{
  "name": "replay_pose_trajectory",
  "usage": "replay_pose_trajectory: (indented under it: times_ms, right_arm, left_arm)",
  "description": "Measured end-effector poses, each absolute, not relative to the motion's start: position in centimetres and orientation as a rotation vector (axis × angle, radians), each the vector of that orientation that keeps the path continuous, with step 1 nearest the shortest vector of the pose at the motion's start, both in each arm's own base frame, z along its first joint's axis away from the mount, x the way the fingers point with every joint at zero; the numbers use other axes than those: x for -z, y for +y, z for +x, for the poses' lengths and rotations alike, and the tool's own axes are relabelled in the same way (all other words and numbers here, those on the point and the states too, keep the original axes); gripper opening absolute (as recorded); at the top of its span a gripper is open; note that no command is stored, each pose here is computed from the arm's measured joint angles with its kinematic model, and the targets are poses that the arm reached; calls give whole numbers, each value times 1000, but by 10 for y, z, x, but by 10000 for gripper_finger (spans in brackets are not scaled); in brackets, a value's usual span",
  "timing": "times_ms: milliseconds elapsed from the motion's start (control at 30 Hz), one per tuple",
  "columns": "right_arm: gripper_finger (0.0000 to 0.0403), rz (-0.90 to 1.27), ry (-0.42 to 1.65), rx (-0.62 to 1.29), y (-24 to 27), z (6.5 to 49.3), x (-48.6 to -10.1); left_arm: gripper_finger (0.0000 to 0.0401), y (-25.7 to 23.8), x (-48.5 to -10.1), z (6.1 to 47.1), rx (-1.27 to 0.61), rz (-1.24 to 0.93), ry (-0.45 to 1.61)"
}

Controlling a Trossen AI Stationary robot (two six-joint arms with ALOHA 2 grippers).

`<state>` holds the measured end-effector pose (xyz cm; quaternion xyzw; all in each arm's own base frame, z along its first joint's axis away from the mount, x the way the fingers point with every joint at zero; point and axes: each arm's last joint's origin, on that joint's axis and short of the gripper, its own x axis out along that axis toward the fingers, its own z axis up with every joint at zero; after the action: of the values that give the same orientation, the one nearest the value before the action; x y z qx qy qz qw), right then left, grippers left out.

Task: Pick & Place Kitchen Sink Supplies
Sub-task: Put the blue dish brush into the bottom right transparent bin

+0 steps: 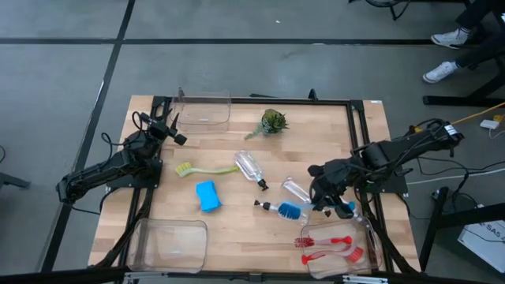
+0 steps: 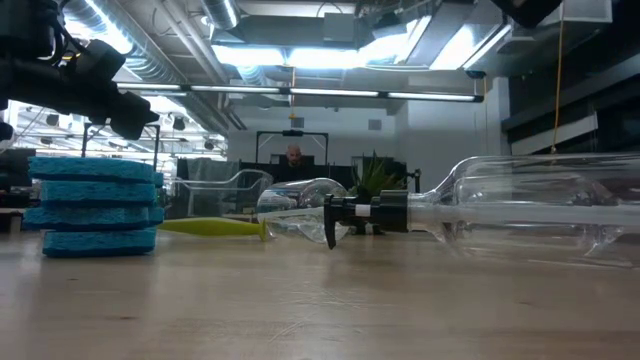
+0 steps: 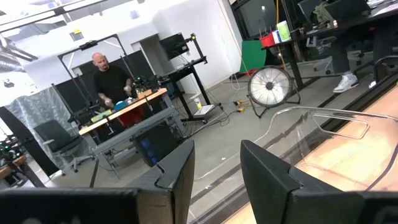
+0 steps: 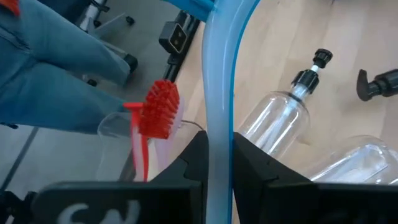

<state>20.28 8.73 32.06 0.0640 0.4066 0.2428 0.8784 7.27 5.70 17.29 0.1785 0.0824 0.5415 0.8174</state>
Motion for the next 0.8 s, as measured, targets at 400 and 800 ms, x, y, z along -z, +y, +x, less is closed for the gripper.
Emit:
replay_pose_trajectory:
  times_ms: [400,800]
  right_arm:
    - [44,195,918,-549,138,190,-283]
    - [44,281,882,-449,181,164,-252]
  left_arm:
    - [125,57,-173,73,-1154,380,175]
    - [125,57,-173,73,-1154,380,175]
